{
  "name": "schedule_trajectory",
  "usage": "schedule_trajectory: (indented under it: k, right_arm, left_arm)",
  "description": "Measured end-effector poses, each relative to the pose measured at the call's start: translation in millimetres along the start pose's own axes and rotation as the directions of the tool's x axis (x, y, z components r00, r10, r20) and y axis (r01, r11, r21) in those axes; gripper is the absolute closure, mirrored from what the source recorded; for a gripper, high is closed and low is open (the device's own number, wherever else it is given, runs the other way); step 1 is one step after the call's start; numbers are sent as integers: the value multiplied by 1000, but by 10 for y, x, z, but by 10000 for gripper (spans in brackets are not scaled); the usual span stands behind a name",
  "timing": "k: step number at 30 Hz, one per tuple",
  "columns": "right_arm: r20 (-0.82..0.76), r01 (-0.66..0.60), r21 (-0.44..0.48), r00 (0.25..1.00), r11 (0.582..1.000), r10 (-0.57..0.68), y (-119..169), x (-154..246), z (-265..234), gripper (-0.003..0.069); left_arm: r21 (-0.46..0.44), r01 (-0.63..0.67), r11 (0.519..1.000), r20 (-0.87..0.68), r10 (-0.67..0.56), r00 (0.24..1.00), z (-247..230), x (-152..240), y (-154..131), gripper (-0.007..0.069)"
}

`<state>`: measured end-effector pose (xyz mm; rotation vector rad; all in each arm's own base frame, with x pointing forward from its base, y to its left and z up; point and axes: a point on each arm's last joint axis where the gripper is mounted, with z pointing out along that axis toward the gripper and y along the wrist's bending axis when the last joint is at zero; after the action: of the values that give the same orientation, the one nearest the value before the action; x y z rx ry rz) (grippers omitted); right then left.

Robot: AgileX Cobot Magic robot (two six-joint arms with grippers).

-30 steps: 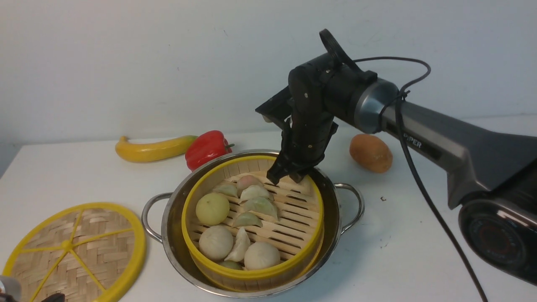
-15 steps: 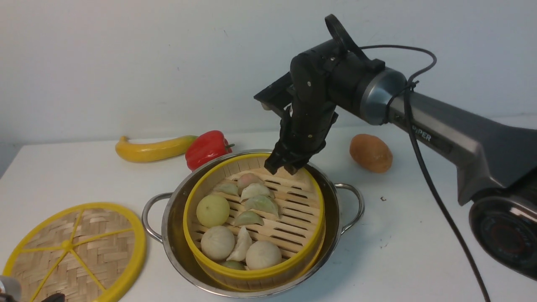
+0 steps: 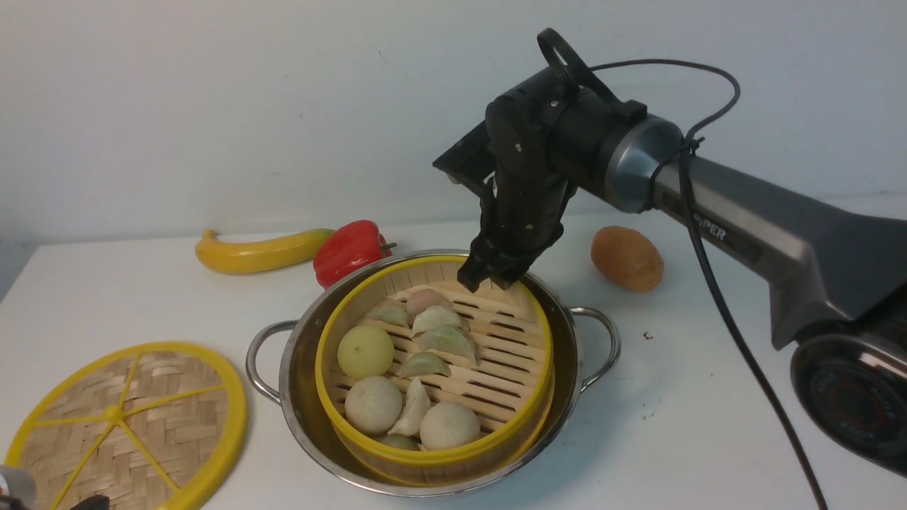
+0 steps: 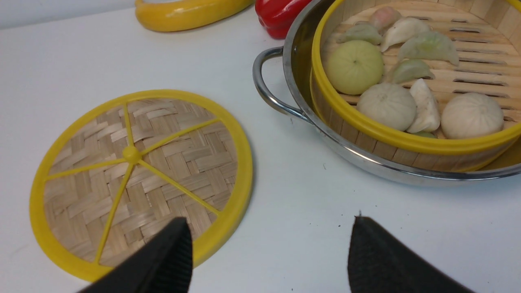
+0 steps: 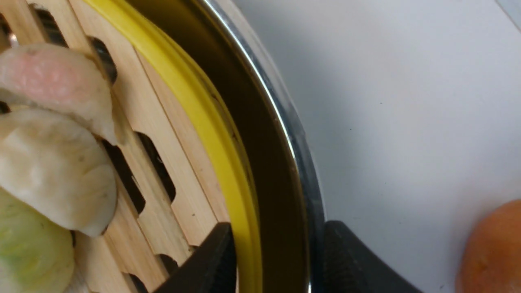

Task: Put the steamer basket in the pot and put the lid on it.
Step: Use the right arm to put the steamer into the iron steamer pot in the middle

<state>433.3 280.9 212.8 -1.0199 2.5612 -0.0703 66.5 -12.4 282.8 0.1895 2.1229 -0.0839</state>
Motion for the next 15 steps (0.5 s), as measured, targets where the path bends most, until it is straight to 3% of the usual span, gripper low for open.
schedule_trajectory:
  k: [15]
  right_arm:
    - [21, -16, -64, 1000, 998, 18, 45, -19, -59, 383]
  left_arm:
    - [0, 0, 1000, 0, 0, 1000, 0, 0, 0, 152]
